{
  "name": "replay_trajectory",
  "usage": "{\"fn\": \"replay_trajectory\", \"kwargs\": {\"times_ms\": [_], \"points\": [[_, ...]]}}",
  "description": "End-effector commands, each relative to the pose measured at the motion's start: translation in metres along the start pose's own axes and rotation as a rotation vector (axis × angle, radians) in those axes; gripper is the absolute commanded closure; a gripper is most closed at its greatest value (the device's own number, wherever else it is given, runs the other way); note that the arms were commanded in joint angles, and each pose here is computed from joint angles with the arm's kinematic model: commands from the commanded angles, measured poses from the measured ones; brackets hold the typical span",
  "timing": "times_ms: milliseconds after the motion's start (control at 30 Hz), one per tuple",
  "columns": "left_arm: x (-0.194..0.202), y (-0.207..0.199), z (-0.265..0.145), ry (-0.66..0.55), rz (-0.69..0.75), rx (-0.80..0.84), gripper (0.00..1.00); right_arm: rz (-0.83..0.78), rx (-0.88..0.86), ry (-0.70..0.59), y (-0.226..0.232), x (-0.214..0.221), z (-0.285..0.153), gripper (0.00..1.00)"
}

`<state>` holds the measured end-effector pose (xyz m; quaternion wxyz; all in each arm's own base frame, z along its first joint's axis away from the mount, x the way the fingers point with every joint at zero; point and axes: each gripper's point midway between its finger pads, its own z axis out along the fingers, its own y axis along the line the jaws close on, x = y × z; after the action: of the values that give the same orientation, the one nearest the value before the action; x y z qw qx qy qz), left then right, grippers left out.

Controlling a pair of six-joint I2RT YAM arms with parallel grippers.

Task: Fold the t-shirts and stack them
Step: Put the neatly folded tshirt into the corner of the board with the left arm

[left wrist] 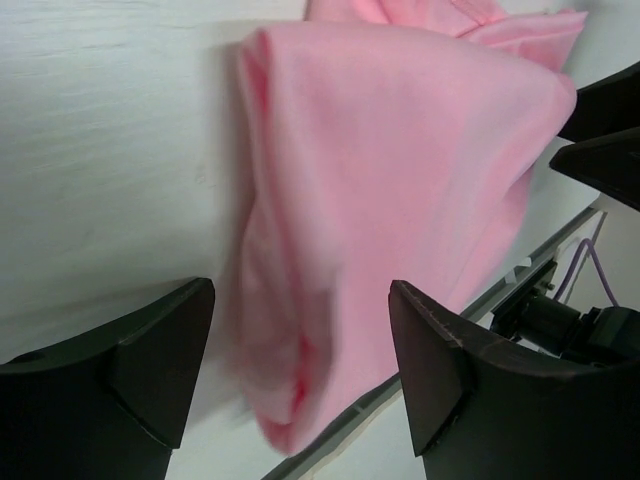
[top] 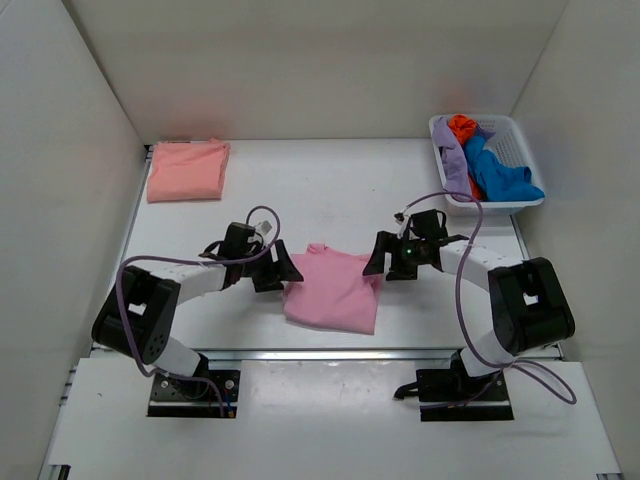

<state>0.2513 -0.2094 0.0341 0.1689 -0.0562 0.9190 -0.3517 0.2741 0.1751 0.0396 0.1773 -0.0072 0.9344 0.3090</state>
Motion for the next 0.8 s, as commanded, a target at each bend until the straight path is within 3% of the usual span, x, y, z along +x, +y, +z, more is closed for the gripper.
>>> {"fn": "replay_trajectory", "kwargs": {"times_ms": [0, 367, 433, 467, 500, 533, 567, 600, 767], "points": [[0.004, 0.000, 0.011, 0.016, 0.010, -0.030, 0.17, 0.017, 0.035, 0.014, -0.011, 0.012, 0.010, 0.23], [0.027, -0.006, 0.045, 0.105, 0.021, -0.053, 0.21, 0.011, 0.006, 0.030, -0.006, 0.019, 0.017, 0.26], [0.029, -0.009, 0.056, 0.117, 0.028, -0.038, 0.31, 0.016, 0.006, 0.031, -0.007, 0.017, 0.017, 0.26], [0.030, -0.013, 0.059, 0.129, 0.031, -0.031, 0.44, 0.007, 0.000, 0.033, -0.005, 0.017, 0.017, 0.26], [0.030, -0.014, 0.063, 0.142, 0.044, -0.028, 0.66, 0.005, 0.002, 0.027, -0.005, 0.016, 0.015, 0.26], [0.033, -0.008, 0.065, 0.163, 0.041, -0.045, 0.76, 0.009, -0.002, 0.027, -0.006, 0.016, 0.014, 0.26], [0.030, -0.009, 0.066, 0.167, 0.044, -0.055, 0.94, 0.011, -0.011, 0.029, -0.004, 0.015, 0.013, 0.26], [0.018, -0.010, 0.065, 0.144, 0.057, -0.068, 1.00, 0.004, -0.006, 0.014, -0.004, 0.013, 0.010, 0.27], [-0.052, -0.015, 0.041, 0.016, 0.172, -0.201, 1.00, -0.005, -0.034, -0.033, 0.004, 0.003, -0.008, 0.28]]}}
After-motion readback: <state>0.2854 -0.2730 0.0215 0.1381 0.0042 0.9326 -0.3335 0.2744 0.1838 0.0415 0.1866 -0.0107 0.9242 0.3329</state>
